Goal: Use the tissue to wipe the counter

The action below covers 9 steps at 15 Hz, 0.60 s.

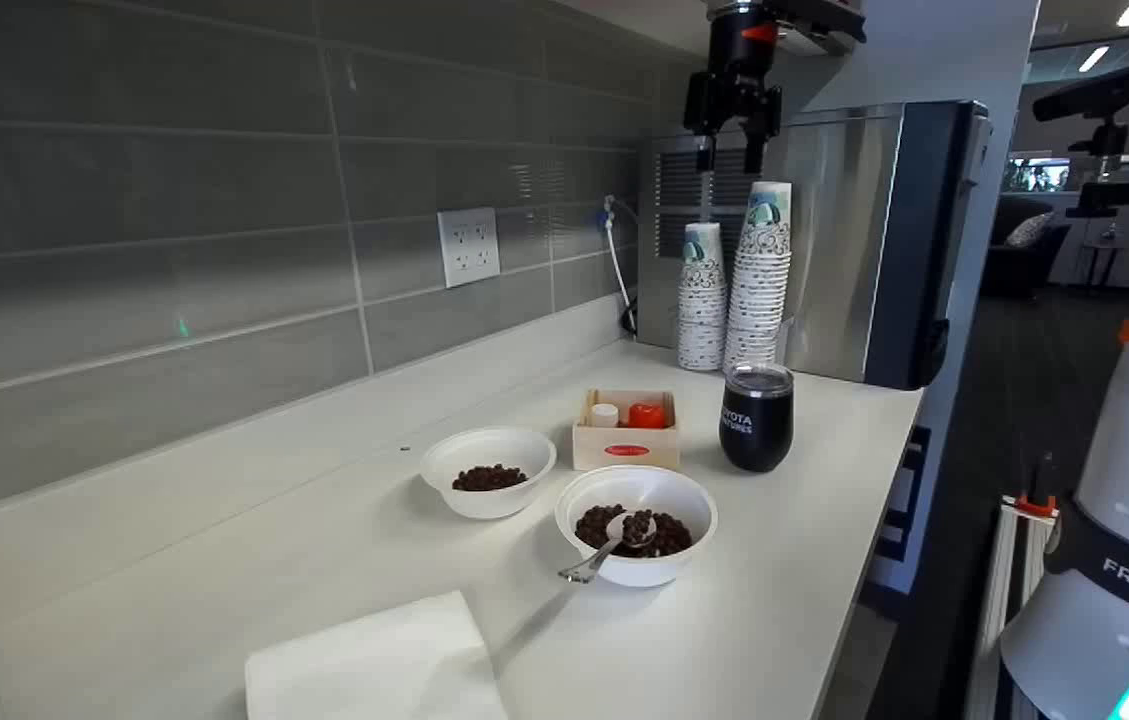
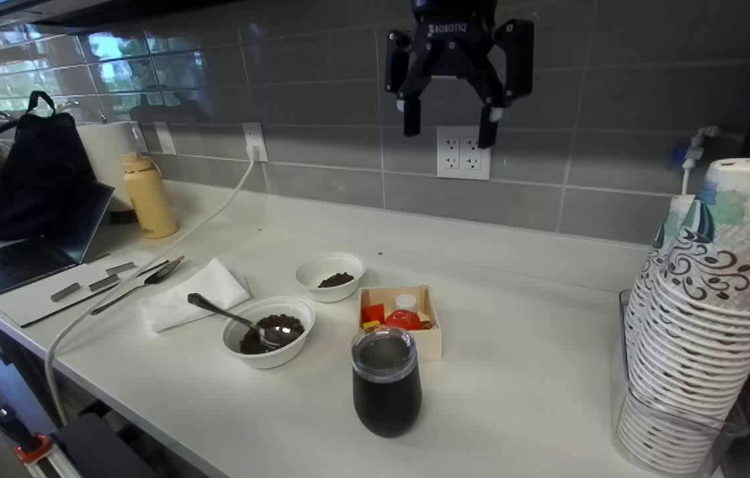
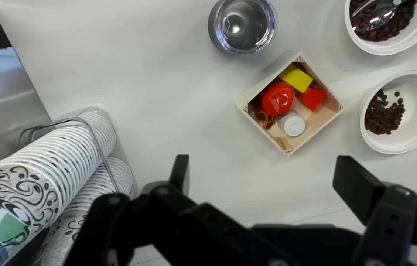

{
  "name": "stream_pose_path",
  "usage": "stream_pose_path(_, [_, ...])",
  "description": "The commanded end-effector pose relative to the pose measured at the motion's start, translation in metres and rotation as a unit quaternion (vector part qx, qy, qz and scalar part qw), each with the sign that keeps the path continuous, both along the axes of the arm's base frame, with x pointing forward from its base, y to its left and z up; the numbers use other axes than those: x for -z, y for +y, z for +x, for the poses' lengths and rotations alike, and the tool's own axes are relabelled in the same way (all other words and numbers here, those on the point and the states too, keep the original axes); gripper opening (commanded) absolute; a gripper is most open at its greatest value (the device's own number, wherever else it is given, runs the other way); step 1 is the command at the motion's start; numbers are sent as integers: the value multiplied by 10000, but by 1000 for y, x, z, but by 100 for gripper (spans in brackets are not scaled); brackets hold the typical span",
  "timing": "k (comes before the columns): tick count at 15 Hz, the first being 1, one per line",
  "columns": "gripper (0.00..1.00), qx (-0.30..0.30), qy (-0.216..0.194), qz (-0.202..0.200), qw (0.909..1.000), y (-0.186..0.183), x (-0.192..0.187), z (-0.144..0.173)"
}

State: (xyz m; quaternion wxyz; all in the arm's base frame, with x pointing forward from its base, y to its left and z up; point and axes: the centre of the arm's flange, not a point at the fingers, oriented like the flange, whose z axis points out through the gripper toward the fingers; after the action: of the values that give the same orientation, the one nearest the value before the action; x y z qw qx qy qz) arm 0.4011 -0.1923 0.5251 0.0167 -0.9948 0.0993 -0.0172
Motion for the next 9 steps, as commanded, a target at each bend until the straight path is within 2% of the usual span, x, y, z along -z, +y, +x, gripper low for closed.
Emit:
stream_pose_path(1, [100,0,-1,0,10000,0,0,0])
stream_pose_path(4, [100,0,-1,0,10000,0,0,0])
stream_pose_path(9, [100,-51,167,87,9998,22,35,-12])
